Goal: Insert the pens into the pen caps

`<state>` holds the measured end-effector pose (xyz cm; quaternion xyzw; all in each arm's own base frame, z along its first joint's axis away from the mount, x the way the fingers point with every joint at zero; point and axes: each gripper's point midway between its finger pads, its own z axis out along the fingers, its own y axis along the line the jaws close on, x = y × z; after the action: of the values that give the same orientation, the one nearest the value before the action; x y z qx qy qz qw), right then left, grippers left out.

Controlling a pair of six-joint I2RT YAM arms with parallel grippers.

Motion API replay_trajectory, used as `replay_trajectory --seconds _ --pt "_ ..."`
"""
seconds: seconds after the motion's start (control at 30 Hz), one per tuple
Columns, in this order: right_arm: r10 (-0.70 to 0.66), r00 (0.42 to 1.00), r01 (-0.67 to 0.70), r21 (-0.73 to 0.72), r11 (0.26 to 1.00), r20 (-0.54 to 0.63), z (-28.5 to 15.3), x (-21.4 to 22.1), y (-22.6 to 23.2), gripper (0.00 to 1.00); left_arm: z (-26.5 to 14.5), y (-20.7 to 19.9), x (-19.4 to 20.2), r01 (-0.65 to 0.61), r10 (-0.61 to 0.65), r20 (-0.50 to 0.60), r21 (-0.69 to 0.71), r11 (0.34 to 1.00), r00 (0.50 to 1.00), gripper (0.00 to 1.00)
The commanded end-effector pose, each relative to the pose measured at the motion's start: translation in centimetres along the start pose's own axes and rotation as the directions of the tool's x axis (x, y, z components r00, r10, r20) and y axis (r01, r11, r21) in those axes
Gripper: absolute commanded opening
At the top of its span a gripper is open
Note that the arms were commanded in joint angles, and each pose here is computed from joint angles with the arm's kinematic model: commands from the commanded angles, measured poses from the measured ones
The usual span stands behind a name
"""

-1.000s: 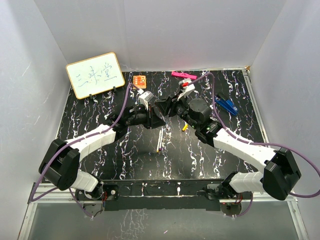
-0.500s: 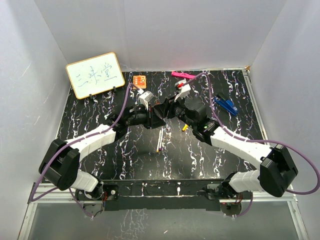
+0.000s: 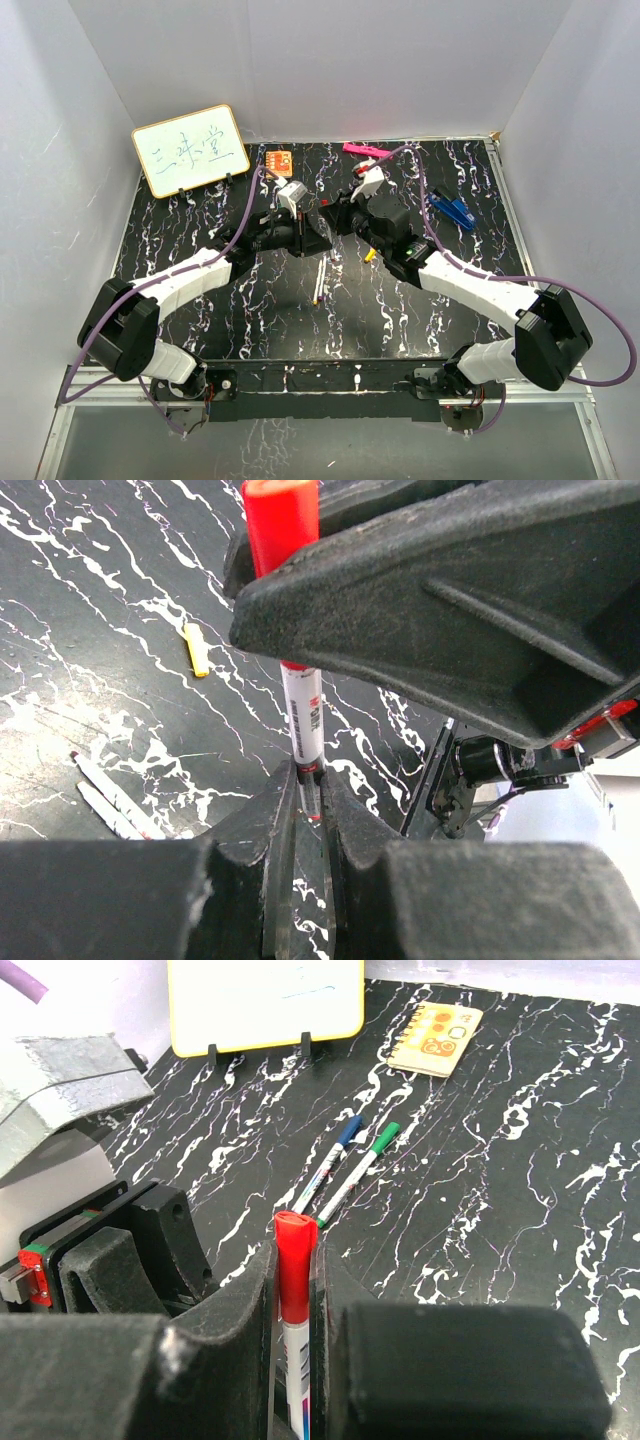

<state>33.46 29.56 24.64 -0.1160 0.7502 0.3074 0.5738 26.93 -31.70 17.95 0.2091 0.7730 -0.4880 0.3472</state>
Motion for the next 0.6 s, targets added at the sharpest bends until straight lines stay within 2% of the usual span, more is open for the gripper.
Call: replay_trajectory --seconds 0.0,0.27,0.57 --pt "0.058 0.995 -0.061 0.042 0.997 0.076 -0.3 -2.7 0.1 0.00 -0.3 -1.6 -2.9 -0.038 0.036 0.083 0.020 0.999 0.996 0.02" --pt "0.101 0.991 -0.109 0.089 0.990 0.093 -0.4 -2.4 -0.8 0.00 -0.3 -1.2 -3.3 -0.003 0.003 0.109 -0.006 1.000 0.994 0.24" --pt "0.121 0.986 -0.131 0.085 0.988 0.117 -0.5 -2.7 -0.8 0.00 0.1 -1.0 -3.3 0.022 -0.022 0.115 0.000 1.000 0.993 0.32"
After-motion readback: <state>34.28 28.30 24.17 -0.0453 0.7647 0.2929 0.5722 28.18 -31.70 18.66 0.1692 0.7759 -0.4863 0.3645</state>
